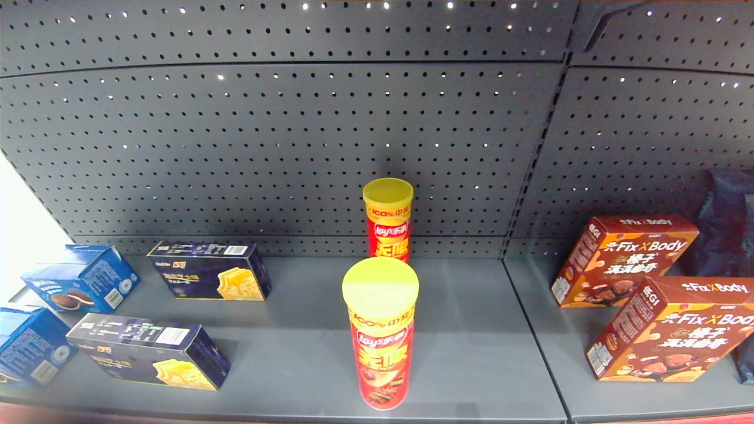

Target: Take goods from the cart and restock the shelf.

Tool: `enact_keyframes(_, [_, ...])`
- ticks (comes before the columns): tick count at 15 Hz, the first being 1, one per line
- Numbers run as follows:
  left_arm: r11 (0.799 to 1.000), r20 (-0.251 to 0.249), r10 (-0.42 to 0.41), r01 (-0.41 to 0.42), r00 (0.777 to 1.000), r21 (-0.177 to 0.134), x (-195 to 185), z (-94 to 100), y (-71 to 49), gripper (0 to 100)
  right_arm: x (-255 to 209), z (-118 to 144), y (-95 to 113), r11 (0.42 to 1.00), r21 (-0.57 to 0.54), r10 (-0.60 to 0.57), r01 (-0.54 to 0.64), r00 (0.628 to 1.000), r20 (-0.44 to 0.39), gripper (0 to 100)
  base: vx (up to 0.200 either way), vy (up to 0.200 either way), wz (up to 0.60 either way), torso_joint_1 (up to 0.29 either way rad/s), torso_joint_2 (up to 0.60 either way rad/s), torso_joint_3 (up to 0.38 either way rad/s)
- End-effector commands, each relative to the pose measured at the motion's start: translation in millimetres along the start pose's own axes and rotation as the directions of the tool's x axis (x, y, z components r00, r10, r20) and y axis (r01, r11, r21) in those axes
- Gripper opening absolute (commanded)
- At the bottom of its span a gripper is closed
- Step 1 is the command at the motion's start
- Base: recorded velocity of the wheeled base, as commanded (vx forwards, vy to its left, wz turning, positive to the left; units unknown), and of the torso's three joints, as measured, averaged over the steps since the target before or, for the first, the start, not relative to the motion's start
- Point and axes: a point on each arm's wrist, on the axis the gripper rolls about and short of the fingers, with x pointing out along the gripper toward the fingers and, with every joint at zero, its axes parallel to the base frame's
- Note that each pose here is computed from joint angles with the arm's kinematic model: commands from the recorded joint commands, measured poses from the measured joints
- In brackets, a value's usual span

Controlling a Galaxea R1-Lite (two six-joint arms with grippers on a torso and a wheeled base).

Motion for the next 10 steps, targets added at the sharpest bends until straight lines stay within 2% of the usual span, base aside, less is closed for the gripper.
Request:
enact_keyframes(1, [1.000, -0.003, 0.005, -0.005, 1.000, -0.001, 0.2, 0.1, 0.0, 100, 0.1, 0.0, 0.0, 1.000, 0.000, 0.000, 0.000, 1.000, -0.002, 100, 0.000, 0.000, 0.00, 0.000, 0.00, 0.000])
enact_keyframes(5, [0.993, -0.006, 0.116, -0.116, 0.993, -0.011, 0.5, 0.2, -1.7, 100, 0.1, 0.0, 0.0, 1.000, 0.000, 0.000, 0.000, 1.000, -0.002, 100, 0.000, 0.000, 0.00, 0.000, 0.00, 0.000])
enact_keyframes(7, [0.990, -0.003, 0.143, -0.143, 0.990, -0.013, 0.3, 0.1, -2.1, 100, 0.1, 0.0, 0.0, 1.000, 0.000, 0.000, 0.000, 1.000, -0.002, 100, 0.000, 0.000, 0.00, 0.000, 0.00, 0.000])
enact_keyframes(8, [0.975, 0.011, 0.220, -0.220, 0.975, -0.023, -0.6, -0.3, -3.5, 100, 0.1, 0.0, 0.0, 1.000, 0.000, 0.000, 0.000, 1.000, -0.002, 100, 0.000, 0.000, 0.00, 0.000, 0.00, 0.000])
enact_keyframes(10, [0.980, 0.041, 0.199, -0.199, 0.979, -0.018, -2.8, -1.0, -3.6, 100, 0.1, 0.0, 0.0, 1.000, 0.000, 0.000, 0.000, 1.000, -0.002, 100, 0.000, 0.000, 0.00, 0.000, 0.00, 0.000])
